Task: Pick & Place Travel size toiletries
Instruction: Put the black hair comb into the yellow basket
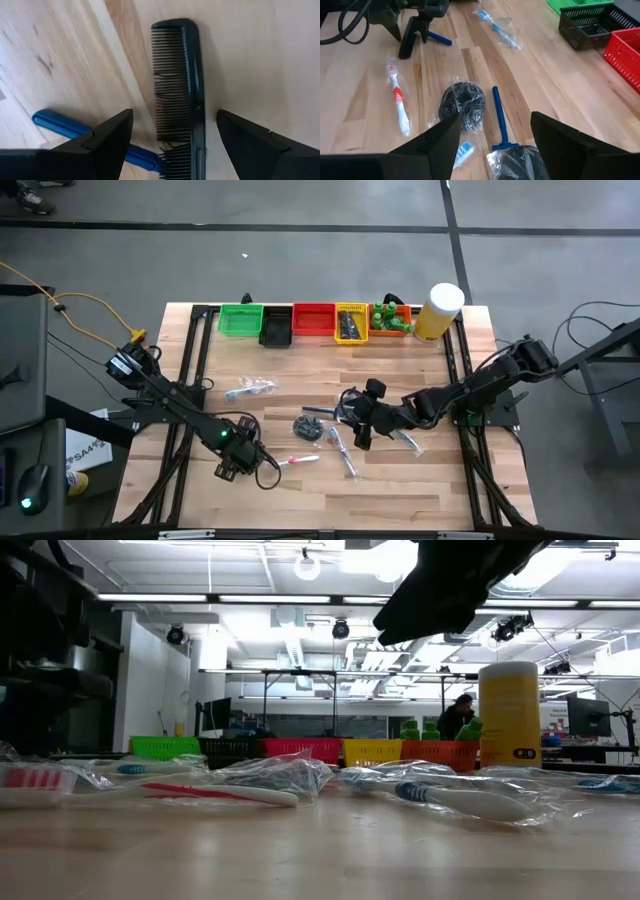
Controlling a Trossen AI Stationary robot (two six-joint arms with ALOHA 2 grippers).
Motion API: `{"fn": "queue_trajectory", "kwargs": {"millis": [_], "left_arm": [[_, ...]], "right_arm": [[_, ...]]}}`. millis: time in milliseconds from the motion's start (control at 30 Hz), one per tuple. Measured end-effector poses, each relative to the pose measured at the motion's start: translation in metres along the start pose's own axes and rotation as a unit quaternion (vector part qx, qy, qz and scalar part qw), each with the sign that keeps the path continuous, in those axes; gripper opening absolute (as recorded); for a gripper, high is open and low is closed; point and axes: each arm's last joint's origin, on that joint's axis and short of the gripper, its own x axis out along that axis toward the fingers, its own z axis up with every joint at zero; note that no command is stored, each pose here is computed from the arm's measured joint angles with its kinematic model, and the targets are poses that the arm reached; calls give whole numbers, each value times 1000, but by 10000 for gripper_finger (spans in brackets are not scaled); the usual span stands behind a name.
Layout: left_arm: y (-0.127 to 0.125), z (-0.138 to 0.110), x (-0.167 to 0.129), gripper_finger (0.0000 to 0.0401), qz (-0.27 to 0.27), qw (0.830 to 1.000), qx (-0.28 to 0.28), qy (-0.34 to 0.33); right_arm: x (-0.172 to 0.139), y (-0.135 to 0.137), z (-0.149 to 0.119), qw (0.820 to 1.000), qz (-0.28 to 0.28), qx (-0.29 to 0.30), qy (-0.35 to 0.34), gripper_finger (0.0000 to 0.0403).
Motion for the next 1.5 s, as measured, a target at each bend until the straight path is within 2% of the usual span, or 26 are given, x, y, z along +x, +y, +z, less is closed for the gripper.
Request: {"fn": "queue_trajectory", "kwargs": {"millis": [500, 967, 1100, 1267, 1367, 1500], "left_arm": [[0, -1, 0, 284, -3, 1000, -18, 4], [0, 0, 0, 154, -7, 1000, -21, 4], [0, 0, 0, 128, -7, 1000, -22, 4], [-1, 2, -3, 132, -12, 999, -36, 6], [-3, 10, -11, 142, -15, 999, -36, -8], [-5, 20, -27, 136, -3, 999, -32, -13]], "right_arm": [[0, 0, 0, 1000, 0, 3, 0, 235], [0, 0, 0, 1000, 0, 3, 0, 235], [0, 0, 0, 1000, 0, 3, 0, 235], [0, 0, 0, 1000, 0, 3, 1, 235], [0, 0, 0, 1000, 0, 3, 1, 235], [0, 0, 0, 1000, 0, 2, 1, 235]]}}
